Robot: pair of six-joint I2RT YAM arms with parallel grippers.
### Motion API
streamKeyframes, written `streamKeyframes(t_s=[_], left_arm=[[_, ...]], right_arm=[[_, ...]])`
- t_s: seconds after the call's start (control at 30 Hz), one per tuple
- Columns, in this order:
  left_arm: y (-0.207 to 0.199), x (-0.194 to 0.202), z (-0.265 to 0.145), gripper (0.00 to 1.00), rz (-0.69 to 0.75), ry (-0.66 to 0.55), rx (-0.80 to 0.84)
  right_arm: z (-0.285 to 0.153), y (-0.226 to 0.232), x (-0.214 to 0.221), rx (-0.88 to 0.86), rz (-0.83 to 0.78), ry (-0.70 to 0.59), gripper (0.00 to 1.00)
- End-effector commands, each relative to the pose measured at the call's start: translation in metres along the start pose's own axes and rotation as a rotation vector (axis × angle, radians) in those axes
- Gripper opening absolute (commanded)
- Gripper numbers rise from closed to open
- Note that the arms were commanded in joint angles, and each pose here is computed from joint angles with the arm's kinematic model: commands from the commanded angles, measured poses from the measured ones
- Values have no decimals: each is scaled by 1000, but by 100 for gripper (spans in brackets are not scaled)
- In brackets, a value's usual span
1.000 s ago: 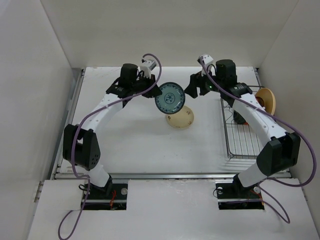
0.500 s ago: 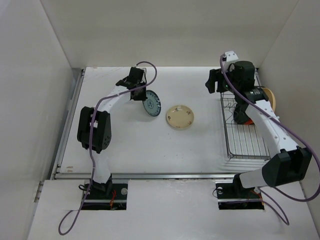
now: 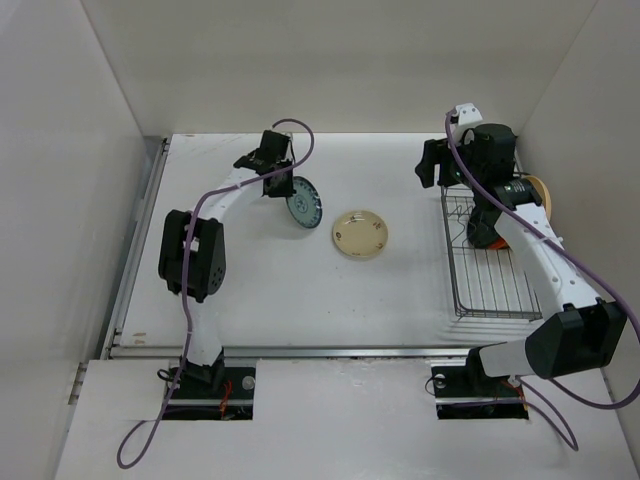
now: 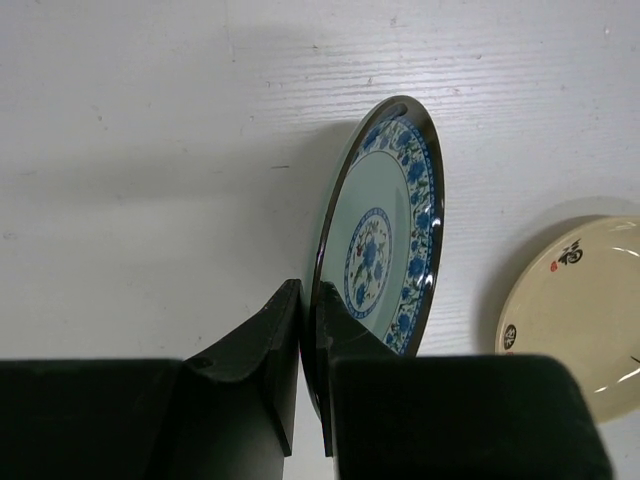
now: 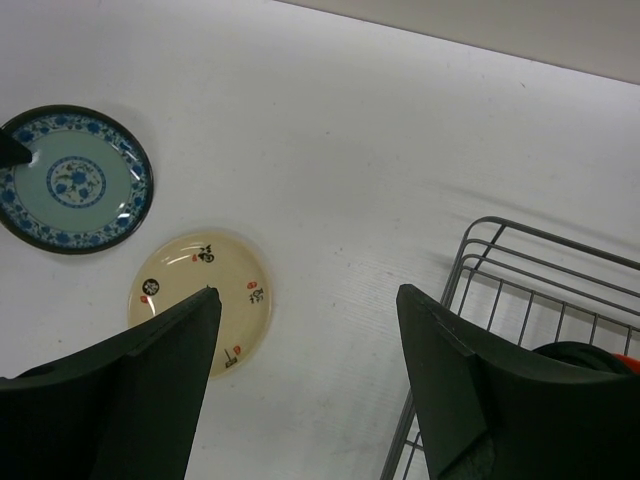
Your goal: Unload the plates from the dish rack
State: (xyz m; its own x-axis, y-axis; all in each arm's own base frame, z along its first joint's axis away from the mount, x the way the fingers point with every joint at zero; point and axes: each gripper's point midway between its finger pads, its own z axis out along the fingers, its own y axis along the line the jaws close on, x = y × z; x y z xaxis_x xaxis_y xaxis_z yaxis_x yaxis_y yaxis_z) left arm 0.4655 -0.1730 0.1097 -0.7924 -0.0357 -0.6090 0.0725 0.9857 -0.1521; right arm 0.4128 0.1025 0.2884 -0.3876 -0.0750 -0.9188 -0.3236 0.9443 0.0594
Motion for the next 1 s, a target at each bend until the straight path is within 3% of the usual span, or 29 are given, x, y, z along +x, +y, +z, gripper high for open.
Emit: streamKeyframes(t_s=[0.0,0.23,0.67,0.97], left_arm=[[-4,-36,-36,0,-24,-130,41],[-40,-42,-67,0,44,-169,266],[-81,-16,-63,0,119,-59,533],[-100,10,-44,0,182,19,590]], right_arm=[[-10,0,-15,2,5,-54,77],[-7,1,-12,-8,6,-45,77],[-7,-1,-10,2,8,-36,77],[-7,-1,-10,2,8,-36,77]])
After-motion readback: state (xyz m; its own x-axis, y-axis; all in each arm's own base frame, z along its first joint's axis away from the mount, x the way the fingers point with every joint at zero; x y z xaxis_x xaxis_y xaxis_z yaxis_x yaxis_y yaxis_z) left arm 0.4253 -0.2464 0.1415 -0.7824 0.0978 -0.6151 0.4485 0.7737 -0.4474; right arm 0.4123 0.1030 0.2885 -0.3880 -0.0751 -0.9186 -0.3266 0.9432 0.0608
